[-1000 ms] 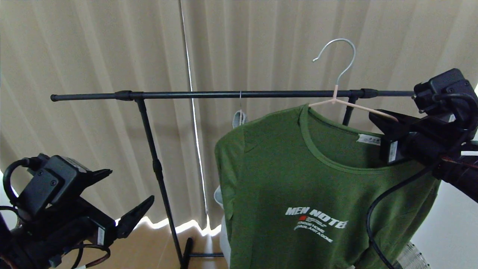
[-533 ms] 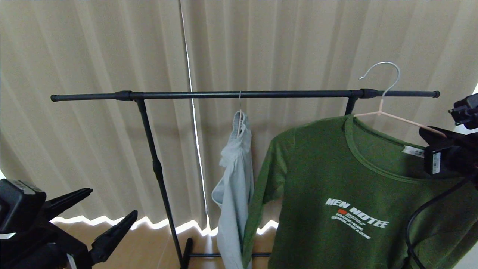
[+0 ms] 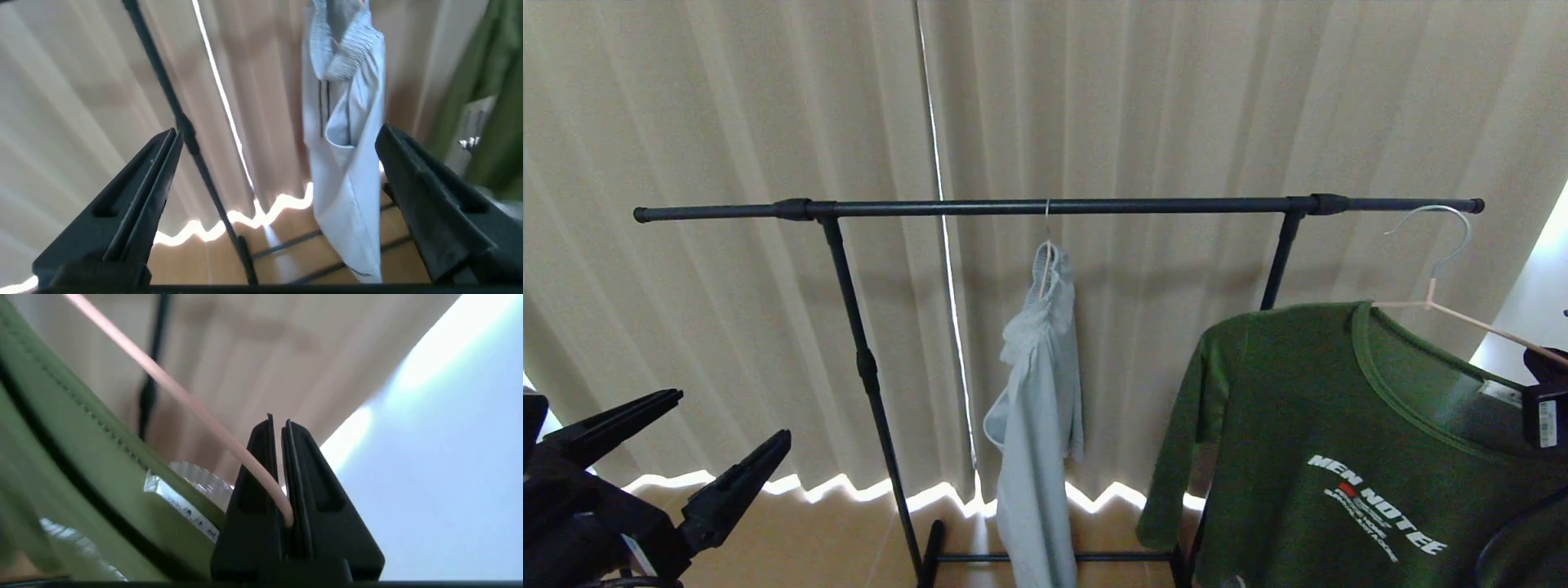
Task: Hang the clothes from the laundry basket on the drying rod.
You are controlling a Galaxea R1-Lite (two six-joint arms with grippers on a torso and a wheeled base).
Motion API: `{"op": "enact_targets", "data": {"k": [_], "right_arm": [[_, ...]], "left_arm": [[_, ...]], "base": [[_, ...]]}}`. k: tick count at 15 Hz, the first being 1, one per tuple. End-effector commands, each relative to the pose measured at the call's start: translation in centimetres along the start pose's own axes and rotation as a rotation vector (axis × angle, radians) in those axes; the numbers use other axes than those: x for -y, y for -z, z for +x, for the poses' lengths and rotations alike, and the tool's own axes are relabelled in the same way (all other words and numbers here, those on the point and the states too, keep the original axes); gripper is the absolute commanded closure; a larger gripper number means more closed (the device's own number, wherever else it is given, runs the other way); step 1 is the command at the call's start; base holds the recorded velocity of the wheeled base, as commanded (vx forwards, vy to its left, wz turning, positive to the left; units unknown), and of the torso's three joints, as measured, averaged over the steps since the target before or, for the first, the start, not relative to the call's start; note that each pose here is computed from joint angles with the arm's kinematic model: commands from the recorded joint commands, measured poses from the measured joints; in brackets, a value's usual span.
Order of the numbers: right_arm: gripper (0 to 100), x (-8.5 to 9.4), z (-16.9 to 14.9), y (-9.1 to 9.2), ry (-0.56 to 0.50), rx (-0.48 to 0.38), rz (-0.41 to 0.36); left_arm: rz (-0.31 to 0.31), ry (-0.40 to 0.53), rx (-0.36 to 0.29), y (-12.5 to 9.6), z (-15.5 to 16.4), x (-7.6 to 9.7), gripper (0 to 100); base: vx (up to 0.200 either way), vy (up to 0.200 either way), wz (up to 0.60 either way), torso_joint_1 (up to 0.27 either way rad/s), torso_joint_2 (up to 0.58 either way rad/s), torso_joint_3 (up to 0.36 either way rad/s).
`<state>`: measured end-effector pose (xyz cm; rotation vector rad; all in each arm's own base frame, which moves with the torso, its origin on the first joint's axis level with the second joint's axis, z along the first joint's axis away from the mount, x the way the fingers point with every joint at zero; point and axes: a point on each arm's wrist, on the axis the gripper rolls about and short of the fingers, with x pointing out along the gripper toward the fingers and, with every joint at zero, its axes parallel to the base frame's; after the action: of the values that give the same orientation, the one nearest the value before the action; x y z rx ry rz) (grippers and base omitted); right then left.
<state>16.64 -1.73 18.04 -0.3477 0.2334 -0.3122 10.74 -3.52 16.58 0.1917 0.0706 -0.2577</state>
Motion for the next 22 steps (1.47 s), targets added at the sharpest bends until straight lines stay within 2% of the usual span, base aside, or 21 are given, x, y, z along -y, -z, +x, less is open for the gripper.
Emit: {"op": "enact_targets", "data": {"k": [1, 4, 7, 10, 21, 22], "right_arm": [[100, 0.4, -0.9, 0.7, 0.019, -0.005, 0.003], [100, 0.2, -1.9, 2.0, 0.008, -0.025, 0.000], [100, 0.5, -2.3, 1.7, 0.011, 0.006, -0.005], [100, 0.4, -2.6, 1.9, 0.001, 0.006, -0.045], [100, 0.5, -3.7, 2.5, 0.003, 0.018, -0.044], [100, 0.5, -3.7, 2.5, 0.001, 0.019, -0.044]], "left_arm": [[-0.004, -0.028, -0.011, 0.1, 0.1, -0.3, 0], [-0.009, -0.066, -0.033, 0.4, 0.3, -0.8, 0], [-0.006, -0.071, -0.040, 0.6, 0.3, -0.8, 0], [-0.004, -0.070, -0.046, 0.8, 0.2, -0.8, 0], [-0.009, -0.080, -0.025, 0.2, 0.3, -0.9, 0], [-0.007, -0.080, -0.025, 0.2, 0.3, -0.9, 0]], "base": [[0.000, 0.000, 0.00, 0.000, 0.00, 0.000], [0.000, 0.000, 0.00, 0.000, 0.00, 0.000], [0.000, 0.000, 0.00, 0.000, 0.00, 0.000], [0.000, 0.000, 0.00, 0.000, 0.00, 0.000], [0.000, 0.000, 0.00, 0.000, 0.00, 0.000], [0.200, 0.000, 0.00, 0.002, 0.00, -0.002]]}}
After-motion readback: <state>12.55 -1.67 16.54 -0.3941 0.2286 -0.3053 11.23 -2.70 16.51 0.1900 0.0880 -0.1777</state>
